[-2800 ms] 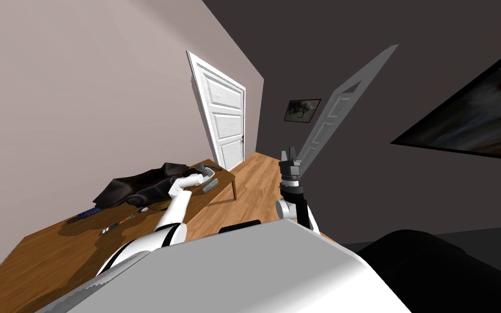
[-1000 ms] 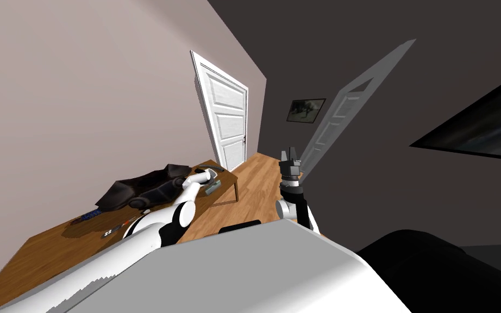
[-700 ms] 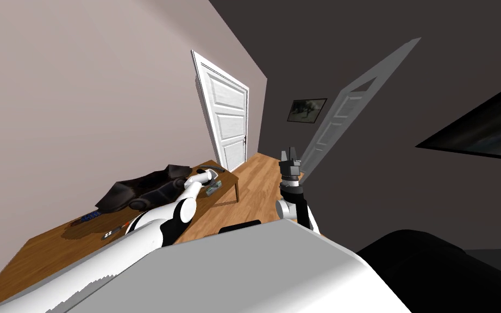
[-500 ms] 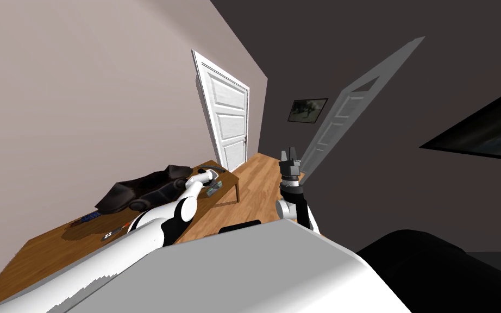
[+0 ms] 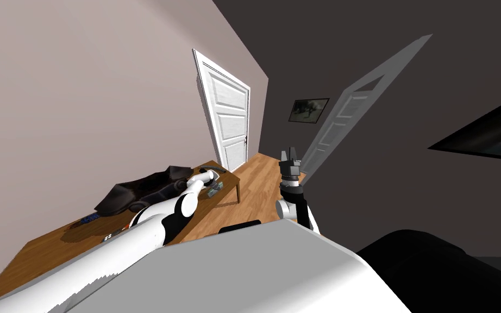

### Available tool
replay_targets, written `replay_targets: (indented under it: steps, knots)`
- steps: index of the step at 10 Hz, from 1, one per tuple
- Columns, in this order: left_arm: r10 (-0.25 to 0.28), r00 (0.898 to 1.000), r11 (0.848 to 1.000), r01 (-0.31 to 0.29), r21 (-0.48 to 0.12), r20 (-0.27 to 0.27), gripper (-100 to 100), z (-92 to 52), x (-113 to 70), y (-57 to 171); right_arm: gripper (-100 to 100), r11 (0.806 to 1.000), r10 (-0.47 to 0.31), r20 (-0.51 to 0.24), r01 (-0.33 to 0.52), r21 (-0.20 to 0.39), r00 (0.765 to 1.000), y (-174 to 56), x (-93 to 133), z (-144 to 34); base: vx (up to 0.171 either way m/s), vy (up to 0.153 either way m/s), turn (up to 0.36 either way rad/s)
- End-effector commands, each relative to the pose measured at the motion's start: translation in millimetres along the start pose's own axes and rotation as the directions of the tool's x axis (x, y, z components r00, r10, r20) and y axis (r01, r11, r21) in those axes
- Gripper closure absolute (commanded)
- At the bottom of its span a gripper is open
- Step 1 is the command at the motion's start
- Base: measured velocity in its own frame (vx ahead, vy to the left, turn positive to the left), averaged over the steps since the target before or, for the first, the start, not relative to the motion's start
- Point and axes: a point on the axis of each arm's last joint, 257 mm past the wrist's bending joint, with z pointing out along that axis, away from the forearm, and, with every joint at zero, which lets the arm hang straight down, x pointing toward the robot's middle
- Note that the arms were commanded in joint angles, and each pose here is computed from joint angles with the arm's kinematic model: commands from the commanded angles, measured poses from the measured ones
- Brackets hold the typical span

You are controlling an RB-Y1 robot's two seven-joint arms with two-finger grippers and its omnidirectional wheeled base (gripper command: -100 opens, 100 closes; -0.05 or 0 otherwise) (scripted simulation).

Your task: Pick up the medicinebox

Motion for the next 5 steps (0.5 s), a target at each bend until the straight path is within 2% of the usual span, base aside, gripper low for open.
replay_targets:
  steps: [1,3,4,5]
  knots:
    - [-0.014,1.000,0.999,0.015,-0.038,0.018,-100,0.9,-1.3,10.4,0,1.000,0.000,0.000,0.000,0.000,1.000,0.0,0.0,0.0,0.035,0.035,0.014]
    - [-0.034,0.998,0.995,0.039,-0.095,0.053,-100,2.5,-9.9,26.8,0,1.000,0.000,0.000,0.000,0.000,1.000,0.0,0.0,0.0,0.055,0.058,0.014]
    - [-0.035,0.998,0.996,0.039,-0.084,0.046,-100,0.5,-6.8,21.7,0,1.000,0.000,0.000,0.000,0.000,1.000,0.0,0.0,0.0,0.037,0.024,0.003]
    - [-0.034,0.998,0.995,0.039,-0.096,0.053,-100,2.6,-10.0,27.1,0,1.000,0.000,0.000,0.000,0.000,1.000,0.0,0.0,0.0,0.013,0.006,0.001]
